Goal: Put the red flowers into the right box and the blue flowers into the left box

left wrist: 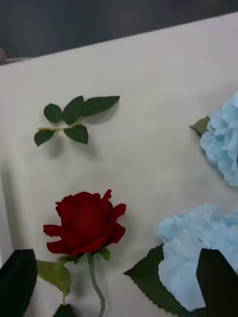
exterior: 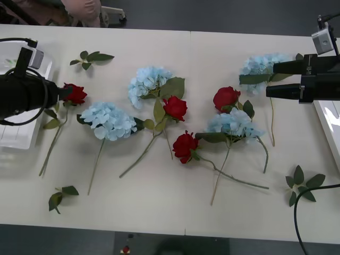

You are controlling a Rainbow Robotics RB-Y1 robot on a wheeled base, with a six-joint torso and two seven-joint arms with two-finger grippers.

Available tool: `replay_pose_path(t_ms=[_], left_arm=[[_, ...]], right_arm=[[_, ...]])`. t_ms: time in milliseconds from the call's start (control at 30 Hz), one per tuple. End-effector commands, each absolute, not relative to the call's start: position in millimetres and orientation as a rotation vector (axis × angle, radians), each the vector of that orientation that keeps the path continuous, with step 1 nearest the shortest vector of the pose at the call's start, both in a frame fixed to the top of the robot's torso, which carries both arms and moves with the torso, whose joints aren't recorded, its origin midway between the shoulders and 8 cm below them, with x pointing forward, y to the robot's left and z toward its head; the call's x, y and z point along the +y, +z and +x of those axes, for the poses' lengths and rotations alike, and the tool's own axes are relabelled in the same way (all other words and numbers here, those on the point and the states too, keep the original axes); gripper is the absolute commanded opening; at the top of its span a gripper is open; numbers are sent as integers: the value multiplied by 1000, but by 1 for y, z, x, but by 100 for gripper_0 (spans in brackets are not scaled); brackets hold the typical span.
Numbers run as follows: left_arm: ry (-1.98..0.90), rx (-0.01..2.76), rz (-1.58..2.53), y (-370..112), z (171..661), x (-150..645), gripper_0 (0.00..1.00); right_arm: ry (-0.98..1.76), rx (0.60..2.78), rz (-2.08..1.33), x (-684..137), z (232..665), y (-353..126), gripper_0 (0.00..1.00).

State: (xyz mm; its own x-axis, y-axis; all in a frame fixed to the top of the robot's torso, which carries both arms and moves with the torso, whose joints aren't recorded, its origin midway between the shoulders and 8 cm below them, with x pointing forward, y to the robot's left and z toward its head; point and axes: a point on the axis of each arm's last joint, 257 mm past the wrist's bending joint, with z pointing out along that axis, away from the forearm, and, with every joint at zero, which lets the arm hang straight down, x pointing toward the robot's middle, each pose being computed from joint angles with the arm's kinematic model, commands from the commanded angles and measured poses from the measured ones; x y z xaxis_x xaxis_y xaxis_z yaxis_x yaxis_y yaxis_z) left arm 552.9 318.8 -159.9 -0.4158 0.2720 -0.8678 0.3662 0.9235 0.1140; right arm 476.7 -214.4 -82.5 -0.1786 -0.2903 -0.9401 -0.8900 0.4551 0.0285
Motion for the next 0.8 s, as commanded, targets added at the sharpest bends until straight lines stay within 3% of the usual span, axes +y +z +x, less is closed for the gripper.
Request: replay_pose_path(t_ms=[33,433,600,800], left_arm=[[-37,2086,524,-169,544,336,100],[37,2224,653,-245,534,340,100],[77,2244,655,-254,541,352,100],[101,2250,626,-259,556,361,100]], right_arm=[[708,1664,-1075,-211,475,-71,100],[636,1778,-1037,-225,489,-91,100],[550,1907,-952,-238,508,-112,100],[581,1854,-965,-225,509,-102,100]])
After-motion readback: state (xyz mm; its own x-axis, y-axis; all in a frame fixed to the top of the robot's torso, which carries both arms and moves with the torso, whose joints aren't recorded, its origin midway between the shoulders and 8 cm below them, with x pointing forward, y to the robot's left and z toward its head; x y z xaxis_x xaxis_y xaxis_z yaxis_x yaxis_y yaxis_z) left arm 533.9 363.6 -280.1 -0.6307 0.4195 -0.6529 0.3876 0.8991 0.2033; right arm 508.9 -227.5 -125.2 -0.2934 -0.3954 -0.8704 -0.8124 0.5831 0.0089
